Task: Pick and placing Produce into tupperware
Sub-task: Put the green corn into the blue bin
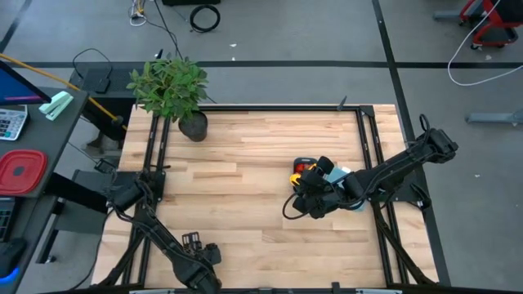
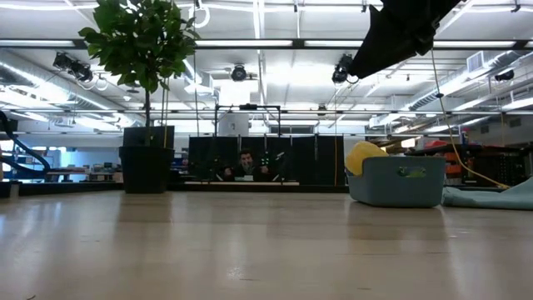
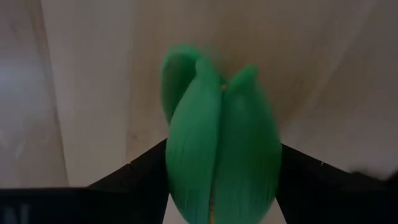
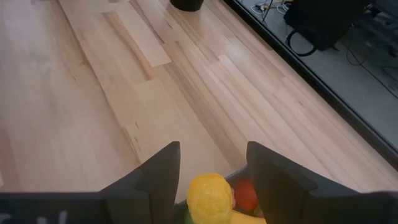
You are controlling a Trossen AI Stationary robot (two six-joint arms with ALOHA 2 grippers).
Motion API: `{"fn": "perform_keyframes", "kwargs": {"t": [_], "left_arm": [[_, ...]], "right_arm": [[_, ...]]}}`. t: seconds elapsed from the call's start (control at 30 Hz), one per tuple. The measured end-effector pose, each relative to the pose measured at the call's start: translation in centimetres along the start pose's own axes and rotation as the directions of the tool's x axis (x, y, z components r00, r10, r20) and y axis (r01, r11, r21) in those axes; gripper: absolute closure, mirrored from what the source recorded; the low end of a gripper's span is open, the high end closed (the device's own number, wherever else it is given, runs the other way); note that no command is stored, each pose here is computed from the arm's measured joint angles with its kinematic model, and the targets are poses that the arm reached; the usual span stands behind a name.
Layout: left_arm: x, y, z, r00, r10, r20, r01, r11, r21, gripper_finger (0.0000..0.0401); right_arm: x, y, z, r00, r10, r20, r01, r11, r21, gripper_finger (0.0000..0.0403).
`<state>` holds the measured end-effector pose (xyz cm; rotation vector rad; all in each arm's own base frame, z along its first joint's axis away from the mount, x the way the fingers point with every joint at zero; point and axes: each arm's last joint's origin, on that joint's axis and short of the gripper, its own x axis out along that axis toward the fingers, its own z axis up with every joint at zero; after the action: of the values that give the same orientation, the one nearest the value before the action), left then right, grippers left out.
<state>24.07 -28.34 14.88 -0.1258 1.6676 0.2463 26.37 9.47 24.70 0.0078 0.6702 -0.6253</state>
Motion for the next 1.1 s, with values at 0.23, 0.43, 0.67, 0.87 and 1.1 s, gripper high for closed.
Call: {"fn": "perform_keyframes", "kwargs": {"t": [0.23, 0.43, 0.67, 0.87, 1.1], "left_arm": [[0.2, 0.6, 0.6, 1.000, 0.017, -0.013, -0.017, 1.000, -0.018, 0.0186], [0.1, 1.1, 1.6, 1.000, 0.013, -0.015, -0.013, 1.000, 0.016, 0.0187], [0.0, 3.2, 4.2, 0.999, 0.025, -0.038, -0.023, 0.998, 0.058, 0.0185], [-1.2, 5.8, 8.5, 1.000, 0.003, 0.003, -0.004, 0.992, 0.123, 0.0189], [-6.6, 9.5, 15.1, 0.949, 0.061, 0.308, -0.159, 0.939, 0.305, 0.0175]], "right_arm": [[0.0, 0.0, 0.0, 1.000, 0.000, 0.000, 0.000, 1.000, 0.000, 0.0208], [0.0, 0.0, 0.0, 1.000, 0.000, 0.000, 0.000, 1.000, 0.000, 0.0208], [-0.2, -0.3, 0.1, 1.000, -0.009, 0.009, 0.010, 0.993, -0.115, 0.0208], [-2.7, -2.9, 1.5, 0.996, -0.015, 0.083, 0.022, 0.996, -0.084, 0.0213], [-7.1, -8.8, 2.8, 0.979, -0.055, 0.198, 0.061, 0.998, -0.021, 0.0215]]}}
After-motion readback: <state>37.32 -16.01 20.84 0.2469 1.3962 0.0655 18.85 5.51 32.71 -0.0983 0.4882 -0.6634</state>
